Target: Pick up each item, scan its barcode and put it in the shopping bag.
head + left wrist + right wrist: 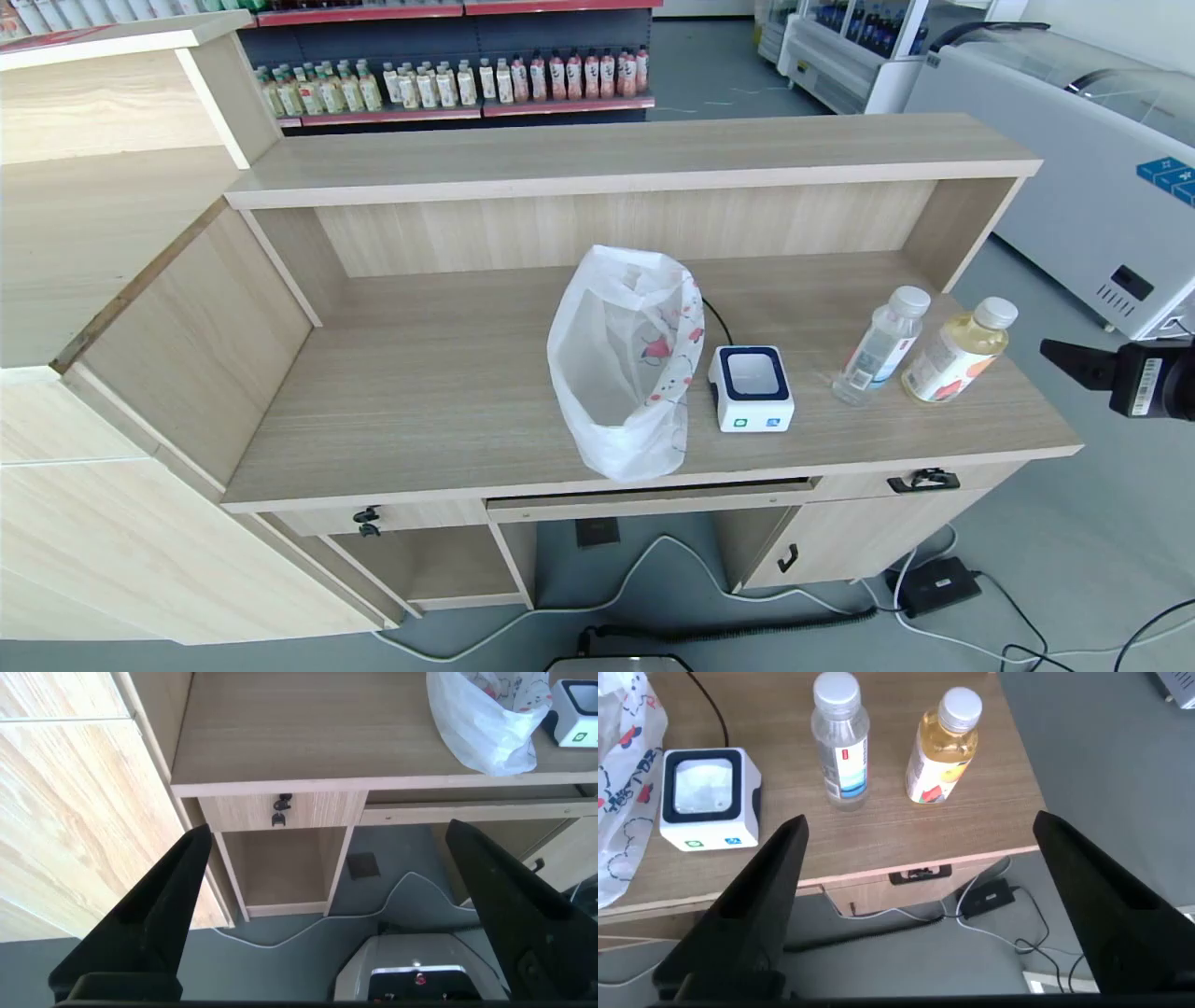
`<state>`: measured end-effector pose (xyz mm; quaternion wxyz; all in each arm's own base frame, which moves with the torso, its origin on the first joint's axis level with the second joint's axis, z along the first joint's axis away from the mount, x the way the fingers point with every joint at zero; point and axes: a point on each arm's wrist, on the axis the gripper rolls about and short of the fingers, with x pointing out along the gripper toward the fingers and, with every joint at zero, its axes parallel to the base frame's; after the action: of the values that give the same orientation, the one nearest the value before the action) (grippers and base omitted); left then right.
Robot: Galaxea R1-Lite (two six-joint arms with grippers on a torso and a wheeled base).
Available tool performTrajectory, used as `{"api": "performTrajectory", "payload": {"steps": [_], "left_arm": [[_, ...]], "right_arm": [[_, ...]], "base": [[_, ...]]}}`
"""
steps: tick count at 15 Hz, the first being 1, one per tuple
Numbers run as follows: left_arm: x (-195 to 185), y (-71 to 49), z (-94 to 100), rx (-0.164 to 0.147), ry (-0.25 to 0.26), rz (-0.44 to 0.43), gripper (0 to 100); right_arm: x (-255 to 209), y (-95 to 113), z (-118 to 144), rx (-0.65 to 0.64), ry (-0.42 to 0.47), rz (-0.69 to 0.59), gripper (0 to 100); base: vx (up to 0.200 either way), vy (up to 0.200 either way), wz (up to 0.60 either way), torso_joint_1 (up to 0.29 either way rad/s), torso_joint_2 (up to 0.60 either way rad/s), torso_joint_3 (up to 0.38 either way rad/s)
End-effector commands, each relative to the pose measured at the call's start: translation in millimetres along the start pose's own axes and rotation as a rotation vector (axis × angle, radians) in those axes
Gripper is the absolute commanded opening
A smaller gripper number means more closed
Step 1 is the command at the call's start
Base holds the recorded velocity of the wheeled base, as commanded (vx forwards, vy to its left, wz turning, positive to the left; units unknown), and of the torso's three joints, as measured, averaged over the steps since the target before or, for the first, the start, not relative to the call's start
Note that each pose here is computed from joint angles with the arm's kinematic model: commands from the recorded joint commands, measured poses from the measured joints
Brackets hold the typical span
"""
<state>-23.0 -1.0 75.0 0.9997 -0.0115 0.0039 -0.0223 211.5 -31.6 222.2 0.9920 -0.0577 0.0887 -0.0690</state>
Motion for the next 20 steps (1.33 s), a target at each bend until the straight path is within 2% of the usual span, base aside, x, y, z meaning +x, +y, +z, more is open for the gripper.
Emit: {"api": "performTrajectory", "payload": {"steps": [1, 3, 5, 10, 13, 20], "left_arm": [[0.0, 0.0, 0.0, 0.000, 0.000, 0.000, 100], [0.0, 0.0, 0.0, 0.000, 0.000, 0.000, 100], [0.0, 0.0, 0.0, 0.000, 0.000, 0.000, 100], [0.0, 0.0, 0.0, 0.000, 0.000, 0.000, 100], [0.0, 0.0, 0.0, 0.000, 0.000, -0.001, 100], [0.0, 0.0, 0.0, 0.000, 0.000, -0.001, 100]], "right_arm": [[47.2, -18.3, -33.5, 0.006, 0.069, -0.011, 100], [65.0, -25.1, -45.7, 0.016, 0.091, 0.032, 100], [94.3, -26.6, -62.5, 0.009, 0.057, 0.063, 100], [138.3, -26.5, -78.3, -0.018, 0.051, 0.101, 100], [160.0, -19.2, -80.1, -0.045, 0.029, 0.155, 100], [185.6, 13.5, -82.2, -0.069, -0.007, 0.252, 100]], "base": [[0.000, 0.000, 0.00, 0.000, 0.00, 0.000], [0.000, 0.000, 0.00, 0.000, 0.00, 0.000], [0.000, 0.000, 0.00, 0.000, 0.00, 0.000], [0.000, 0.000, 0.00, 0.000, 0.00, 0.000], [0.000, 0.000, 0.00, 0.000, 0.00, 0.000], [0.000, 0.000, 0.00, 0.000, 0.00, 0.000]]}}
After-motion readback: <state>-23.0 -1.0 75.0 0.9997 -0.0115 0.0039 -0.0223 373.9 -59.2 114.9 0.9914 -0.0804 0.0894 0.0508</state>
